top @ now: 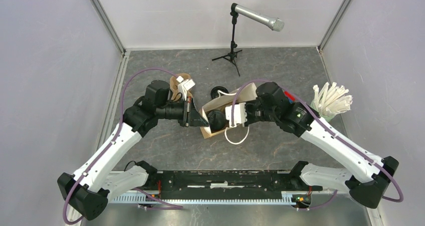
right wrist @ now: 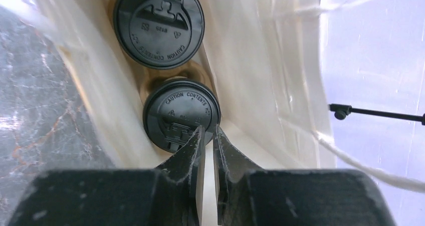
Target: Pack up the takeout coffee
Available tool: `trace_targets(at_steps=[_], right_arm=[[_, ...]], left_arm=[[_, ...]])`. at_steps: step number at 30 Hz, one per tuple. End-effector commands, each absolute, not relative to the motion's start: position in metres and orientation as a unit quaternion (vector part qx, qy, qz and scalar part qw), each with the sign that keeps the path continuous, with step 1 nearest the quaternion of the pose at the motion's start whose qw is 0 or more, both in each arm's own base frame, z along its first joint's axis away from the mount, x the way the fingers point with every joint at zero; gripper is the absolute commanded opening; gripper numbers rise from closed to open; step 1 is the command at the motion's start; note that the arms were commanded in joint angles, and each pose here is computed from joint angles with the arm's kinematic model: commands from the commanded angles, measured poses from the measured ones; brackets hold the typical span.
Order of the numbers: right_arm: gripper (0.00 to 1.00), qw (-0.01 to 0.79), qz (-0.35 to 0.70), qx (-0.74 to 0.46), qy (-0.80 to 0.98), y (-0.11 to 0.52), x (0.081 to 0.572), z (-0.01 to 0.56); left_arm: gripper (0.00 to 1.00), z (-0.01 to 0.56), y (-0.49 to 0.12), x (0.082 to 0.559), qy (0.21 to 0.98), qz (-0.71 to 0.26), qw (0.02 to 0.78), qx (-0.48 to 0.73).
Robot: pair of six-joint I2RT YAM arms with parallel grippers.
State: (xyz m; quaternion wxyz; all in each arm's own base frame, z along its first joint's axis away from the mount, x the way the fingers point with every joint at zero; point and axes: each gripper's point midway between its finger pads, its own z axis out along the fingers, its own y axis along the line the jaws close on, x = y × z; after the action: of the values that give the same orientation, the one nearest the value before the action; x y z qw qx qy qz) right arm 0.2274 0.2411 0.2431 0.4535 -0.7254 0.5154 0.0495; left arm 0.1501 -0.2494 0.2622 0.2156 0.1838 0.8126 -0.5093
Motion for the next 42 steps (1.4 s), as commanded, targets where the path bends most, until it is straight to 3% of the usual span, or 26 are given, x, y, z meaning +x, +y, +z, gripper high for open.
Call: trace_targets(at_steps=[1, 21, 24, 26, 32, 35, 39, 42], right_arm=[[0.17, 0.469, 0.104, -0.715, 0.508, 0.247, 0.208, 0.277], [0.29, 0.551, 0.186, -0.646, 0.495, 0.264, 0.191, 0.357], [0.31, 0.569, 0.194, -0.622, 0.501, 0.264, 0.193, 0.37], [0.38, 0.581, 0.206, -0.6, 0.51, 0.266, 0.194, 0.377], [0.44, 0.635, 0.253, -0.483, 0.547, 0.269, 0.207, 0.396], [0.5, 0.666, 0.259, -0.393, 0.579, 0.258, 0.221, 0.409], [0.59, 0.679, 0.232, -0.301, 0.628, 0.238, 0.242, 0.419], [0.6, 0.67, 0.193, -0.219, 0.683, 0.215, 0.259, 0.415]], left_arm=[[0.02, 0.288, -0.253, 0.149, 0.8, -0.536, 0.22, 0.155], [0.04, 0.261, -0.225, 0.155, 0.887, -0.43, 0.165, 0.045], [0.08, 0.261, -0.224, 0.157, 0.889, -0.424, 0.168, 0.04], [0.12, 0.262, -0.222, 0.159, 0.89, -0.42, 0.171, 0.039], [0.34, 0.276, -0.219, 0.168, 0.891, -0.41, 0.192, 0.038], [0.39, 0.29, -0.219, 0.177, 0.887, -0.407, 0.214, 0.046], [0.43, 0.309, -0.217, 0.19, 0.881, -0.396, 0.251, 0.059], [0.49, 0.321, -0.214, 0.197, 0.876, -0.387, 0.277, 0.072]])
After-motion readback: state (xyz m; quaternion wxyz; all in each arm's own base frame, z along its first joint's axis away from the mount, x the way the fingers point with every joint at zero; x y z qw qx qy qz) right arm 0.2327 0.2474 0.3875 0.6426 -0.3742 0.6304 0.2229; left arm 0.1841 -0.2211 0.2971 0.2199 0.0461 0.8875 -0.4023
